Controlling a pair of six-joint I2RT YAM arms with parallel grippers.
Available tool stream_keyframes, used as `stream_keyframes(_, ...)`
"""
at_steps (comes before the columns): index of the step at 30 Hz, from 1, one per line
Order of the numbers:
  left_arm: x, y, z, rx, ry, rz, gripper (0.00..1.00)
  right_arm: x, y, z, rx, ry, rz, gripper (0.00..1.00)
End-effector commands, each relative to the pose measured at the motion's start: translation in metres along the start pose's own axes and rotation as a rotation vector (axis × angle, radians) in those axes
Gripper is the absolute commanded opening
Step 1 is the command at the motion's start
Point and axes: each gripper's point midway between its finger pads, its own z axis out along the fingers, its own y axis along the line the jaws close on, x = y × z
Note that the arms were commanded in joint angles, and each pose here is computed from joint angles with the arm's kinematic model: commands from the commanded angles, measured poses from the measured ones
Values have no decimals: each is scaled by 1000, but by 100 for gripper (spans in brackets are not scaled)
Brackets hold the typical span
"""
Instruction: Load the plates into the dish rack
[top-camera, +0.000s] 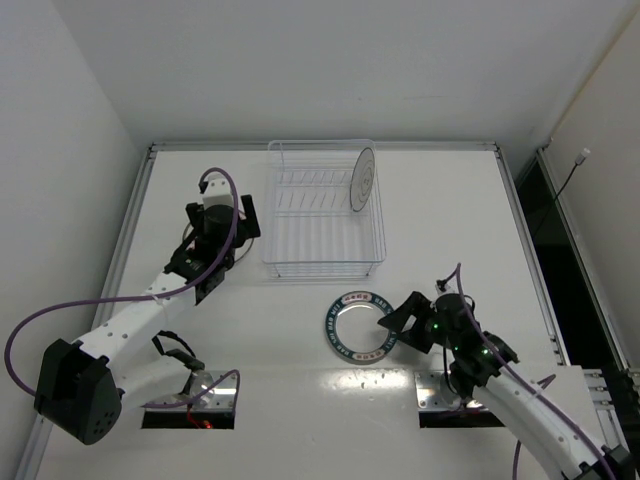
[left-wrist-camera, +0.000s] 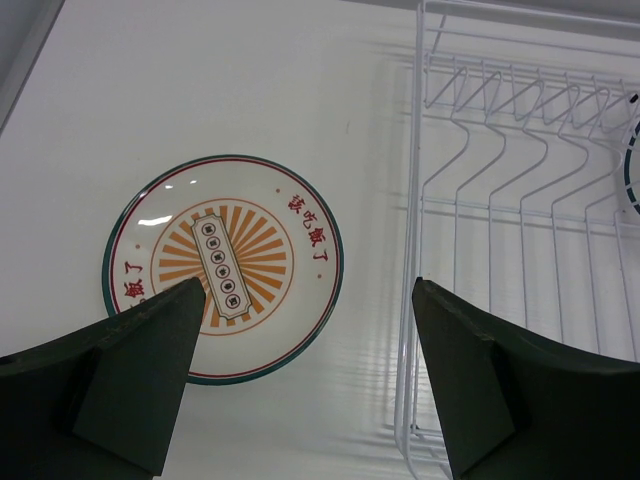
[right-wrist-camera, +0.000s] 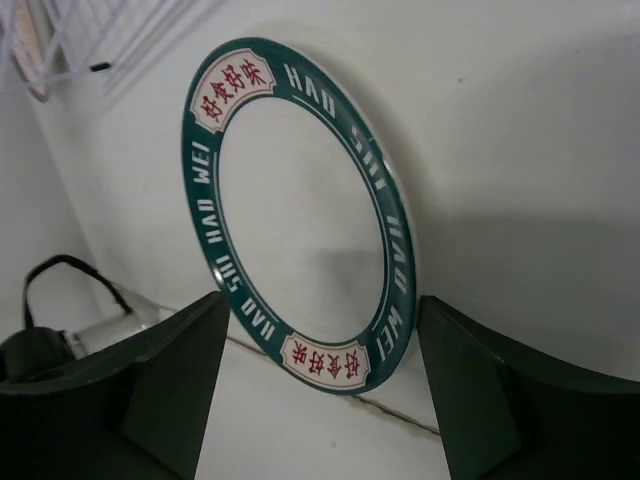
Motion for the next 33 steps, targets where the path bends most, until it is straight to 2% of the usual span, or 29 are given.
stream_keyframes(1, -12, -5, -3, 11, -39, -12, 83, 25, -9, 22, -92, 66, 200, 72)
stream_keyframes(3, -12, -5, -3, 11, -39, -12, 83, 34, -18, 29, -106, 80, 229, 72)
stream_keyframes(6, -12, -5, -3, 11, -39, -12, 83, 36, -21, 29, -79, 92, 222, 53)
stream_keyframes(7, -12, -5, -3, 11, -39, -12, 83, 40, -28, 28, -38, 111, 219, 44)
stream_keyframes(9, -12, -5, -3, 11, -39, -12, 83, 40, -31, 27, -8, 115, 197, 40)
stream_keyframes(13, -12, -5, -3, 11, -39, -12, 83, 47, -43, 27, 61, 151, 184, 40)
stream_keyframes(15, -12, -5, -3, 11, -39, -12, 83, 51, -54, 26, 103, 164, 168, 46)
stream_keyframes(22, -12, -5, -3, 11, -39, -12, 83, 48, -55, 28, 120, 150, 148, 52)
stream_keyframes(30, -12, -5, -3, 11, -39, -12, 83, 53, -49, 35, 131, 178, 155, 52)
stream_keyframes(33, -12, -5, -3, 11, -39, -12, 83, 57, -49, 40, 153, 205, 141, 43)
